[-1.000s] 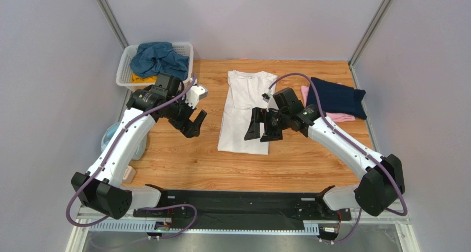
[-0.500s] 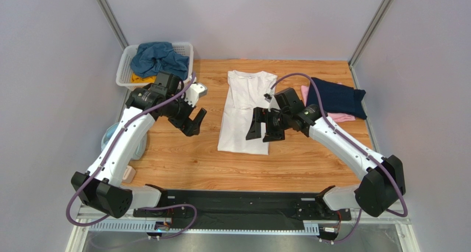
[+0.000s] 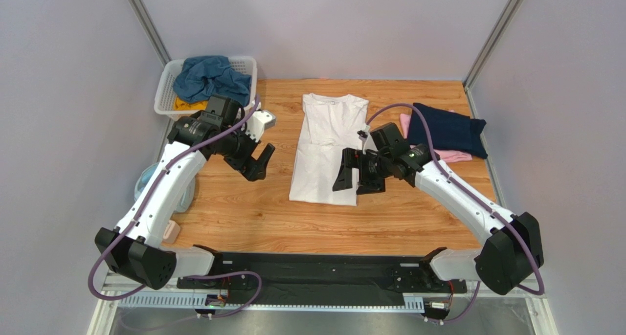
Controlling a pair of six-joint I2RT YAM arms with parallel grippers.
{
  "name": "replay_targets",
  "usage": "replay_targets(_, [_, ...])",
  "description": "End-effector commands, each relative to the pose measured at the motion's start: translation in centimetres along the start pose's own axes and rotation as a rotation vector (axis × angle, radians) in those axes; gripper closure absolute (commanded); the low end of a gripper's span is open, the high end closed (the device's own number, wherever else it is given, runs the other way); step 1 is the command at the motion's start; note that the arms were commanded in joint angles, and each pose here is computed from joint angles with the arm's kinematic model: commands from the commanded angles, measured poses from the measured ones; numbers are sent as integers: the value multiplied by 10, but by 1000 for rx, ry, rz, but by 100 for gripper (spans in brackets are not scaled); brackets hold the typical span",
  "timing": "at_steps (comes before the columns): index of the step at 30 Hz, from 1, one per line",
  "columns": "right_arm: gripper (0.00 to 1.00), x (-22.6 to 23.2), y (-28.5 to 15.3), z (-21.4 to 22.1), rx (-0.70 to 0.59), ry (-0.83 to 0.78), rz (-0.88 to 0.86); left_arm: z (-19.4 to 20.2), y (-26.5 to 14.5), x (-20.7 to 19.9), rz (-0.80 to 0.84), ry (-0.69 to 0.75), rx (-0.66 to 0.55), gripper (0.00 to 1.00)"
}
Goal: Fold and stack the t-shirts
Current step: Grab one side of the 2/3 rectangular tshirt with both arms
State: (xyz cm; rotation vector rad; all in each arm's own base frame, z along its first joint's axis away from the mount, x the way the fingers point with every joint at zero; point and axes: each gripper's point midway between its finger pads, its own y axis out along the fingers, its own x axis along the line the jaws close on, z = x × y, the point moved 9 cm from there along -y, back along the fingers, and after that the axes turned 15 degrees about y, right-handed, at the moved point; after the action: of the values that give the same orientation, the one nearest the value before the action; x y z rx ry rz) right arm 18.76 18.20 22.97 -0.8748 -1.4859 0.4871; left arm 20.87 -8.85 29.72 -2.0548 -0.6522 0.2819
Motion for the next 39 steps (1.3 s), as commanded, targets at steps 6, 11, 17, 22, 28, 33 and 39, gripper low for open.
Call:
replay_targets(6, [0,-35,31,-2,45,94,18,-5,32,0,86,-40,20,0])
replay_targets(11, [0,-61,50,-5,53,178,40,-5,65,7,121,-29,72,11])
replay_targets(17, [8,-75,60,-10,42,204,118,0,100,16,144,-24,93,21])
replay_targets(22, [14,-75,65,-22,31,218,121,7,128,18,171,-34,102,20])
replay_targets(28, [20,-78,76,-34,35,234,128,8,148,15,209,-66,78,10])
replay_targets(33, [24,-79,80,-38,42,254,113,3,162,7,249,-59,99,15])
replay_targets(39, [31,-80,78,-33,34,274,103,1,184,-5,299,-67,142,16])
